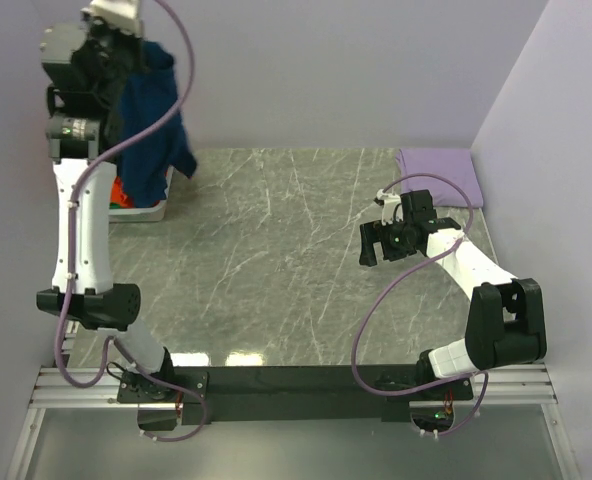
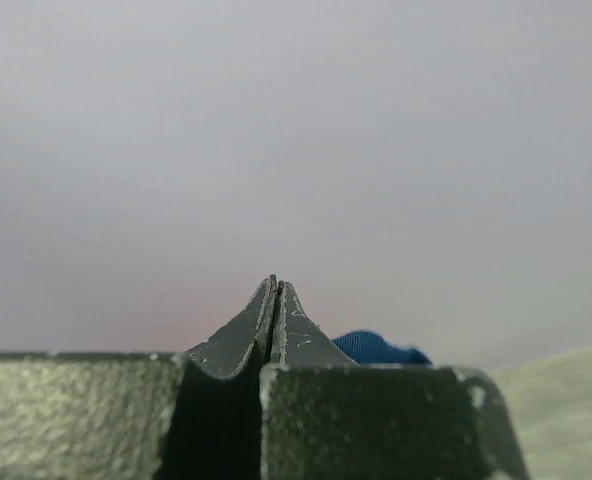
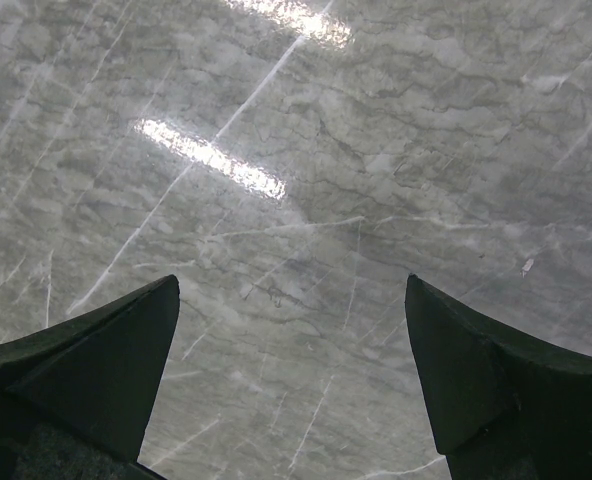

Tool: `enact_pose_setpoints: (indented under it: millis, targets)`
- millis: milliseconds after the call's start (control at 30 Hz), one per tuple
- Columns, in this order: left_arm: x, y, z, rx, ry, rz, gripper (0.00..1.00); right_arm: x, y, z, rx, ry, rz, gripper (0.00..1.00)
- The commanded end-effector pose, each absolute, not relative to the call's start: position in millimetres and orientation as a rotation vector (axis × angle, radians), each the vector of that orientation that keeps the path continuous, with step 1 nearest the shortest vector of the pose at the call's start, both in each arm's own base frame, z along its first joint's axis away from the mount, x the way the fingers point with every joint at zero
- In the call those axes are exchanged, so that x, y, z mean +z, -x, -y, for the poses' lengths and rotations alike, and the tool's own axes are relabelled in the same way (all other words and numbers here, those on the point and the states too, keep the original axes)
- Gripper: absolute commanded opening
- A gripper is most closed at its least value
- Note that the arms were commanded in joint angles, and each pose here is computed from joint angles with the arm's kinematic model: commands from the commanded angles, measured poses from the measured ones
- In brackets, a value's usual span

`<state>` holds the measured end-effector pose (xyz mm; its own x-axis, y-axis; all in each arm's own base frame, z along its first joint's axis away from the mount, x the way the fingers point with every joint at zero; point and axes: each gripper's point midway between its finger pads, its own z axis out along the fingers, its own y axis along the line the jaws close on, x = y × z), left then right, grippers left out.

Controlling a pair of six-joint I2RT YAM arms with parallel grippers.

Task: Fold and stack the t-shirts
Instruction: Move the tshirt to the center of the board, then flatten the tshirt out

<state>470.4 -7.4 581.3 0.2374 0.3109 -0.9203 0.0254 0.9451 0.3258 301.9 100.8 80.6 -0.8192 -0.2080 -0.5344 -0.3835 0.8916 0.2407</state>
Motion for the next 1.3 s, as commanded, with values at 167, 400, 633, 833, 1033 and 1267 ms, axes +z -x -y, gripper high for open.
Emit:
enact_pose_setpoints:
  millis: [167, 400, 633, 833, 1033, 1267]
  targets:
    - [665.6, -368.3, 167.6, -0.286, -0.407, -1.051, 0.01, 107.9, -318.2, -96.8, 0.435, 0.379, -2.451, 1.0]
    - [653.2, -339.7, 197.3, -0.627, -0.359, -1.109, 0.0, 120.8, -319.3, -63.6, 0.394, 0.277, -2.428, 1.0]
    - [624.3, -359.6, 167.6, -0.782, -0.326, -1.22, 0.01, 121.7, -315.0, -52.0, 0.447, 0.257, -2.431, 1.0]
    - [502.6, -385.6, 195.7, -0.795, -0.51, -1.573, 0.37, 126.1, -304.4, -68.0, 0.576, 0.35, -2.443, 1.0]
    - [328.2, -367.5, 203.2, -0.64, -0.754, -1.873, 0.7, 115.0, -296.8, -74.4, 0.599, 0.383, -2.511, 0.99]
    - [168.1, -281.2, 261.8, -0.49, -1.337, -1.988, 0.72, 110.8, -317.1, -73.7, 0.596, 0.308, -2.529, 0.99]
